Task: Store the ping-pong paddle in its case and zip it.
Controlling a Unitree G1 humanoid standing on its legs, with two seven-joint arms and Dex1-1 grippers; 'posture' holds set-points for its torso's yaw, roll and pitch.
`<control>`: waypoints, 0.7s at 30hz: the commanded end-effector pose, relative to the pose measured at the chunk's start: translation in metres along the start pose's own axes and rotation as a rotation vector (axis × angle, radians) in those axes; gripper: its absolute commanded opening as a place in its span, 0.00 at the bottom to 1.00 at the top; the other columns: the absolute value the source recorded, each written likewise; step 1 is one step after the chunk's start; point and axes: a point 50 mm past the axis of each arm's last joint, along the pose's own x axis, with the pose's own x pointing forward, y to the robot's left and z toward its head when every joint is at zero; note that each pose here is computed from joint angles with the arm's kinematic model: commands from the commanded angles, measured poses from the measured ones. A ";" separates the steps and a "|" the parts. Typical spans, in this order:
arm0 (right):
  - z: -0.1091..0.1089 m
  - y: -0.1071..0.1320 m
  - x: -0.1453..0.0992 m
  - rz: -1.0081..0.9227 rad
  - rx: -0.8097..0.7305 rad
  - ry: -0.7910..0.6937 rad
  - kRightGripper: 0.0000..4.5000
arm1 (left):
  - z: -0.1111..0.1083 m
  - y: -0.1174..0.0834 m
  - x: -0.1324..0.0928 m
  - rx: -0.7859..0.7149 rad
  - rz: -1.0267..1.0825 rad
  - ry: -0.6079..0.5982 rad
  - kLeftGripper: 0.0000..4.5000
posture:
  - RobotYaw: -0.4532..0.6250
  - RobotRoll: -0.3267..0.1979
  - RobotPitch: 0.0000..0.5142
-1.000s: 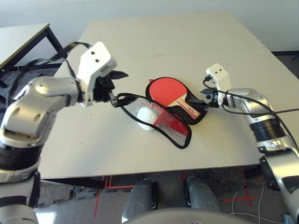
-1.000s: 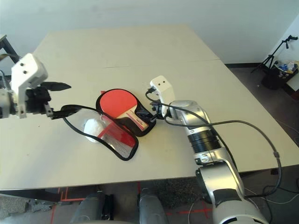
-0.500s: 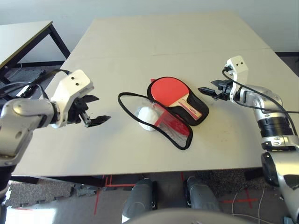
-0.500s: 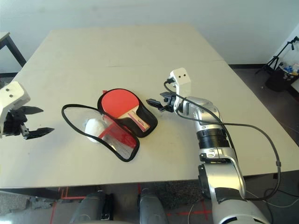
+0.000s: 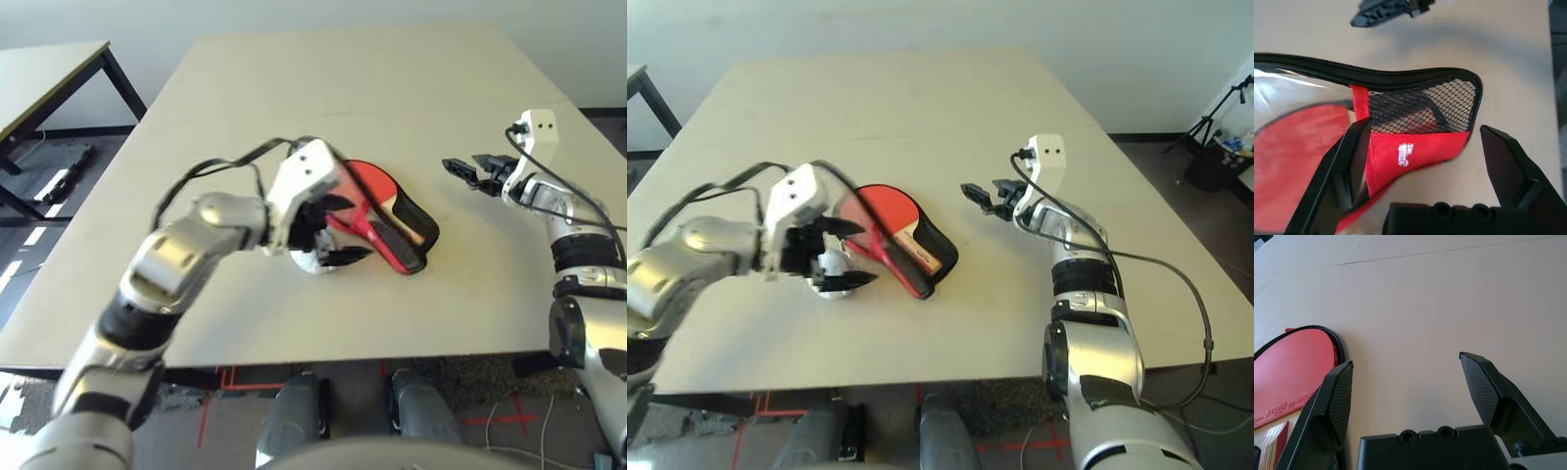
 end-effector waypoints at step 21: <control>-0.040 0.033 0.000 0.314 0.113 0.336 0.99 | -0.012 0.018 -0.048 0.053 0.065 0.141 1.00 | 0.47 0.62 0.13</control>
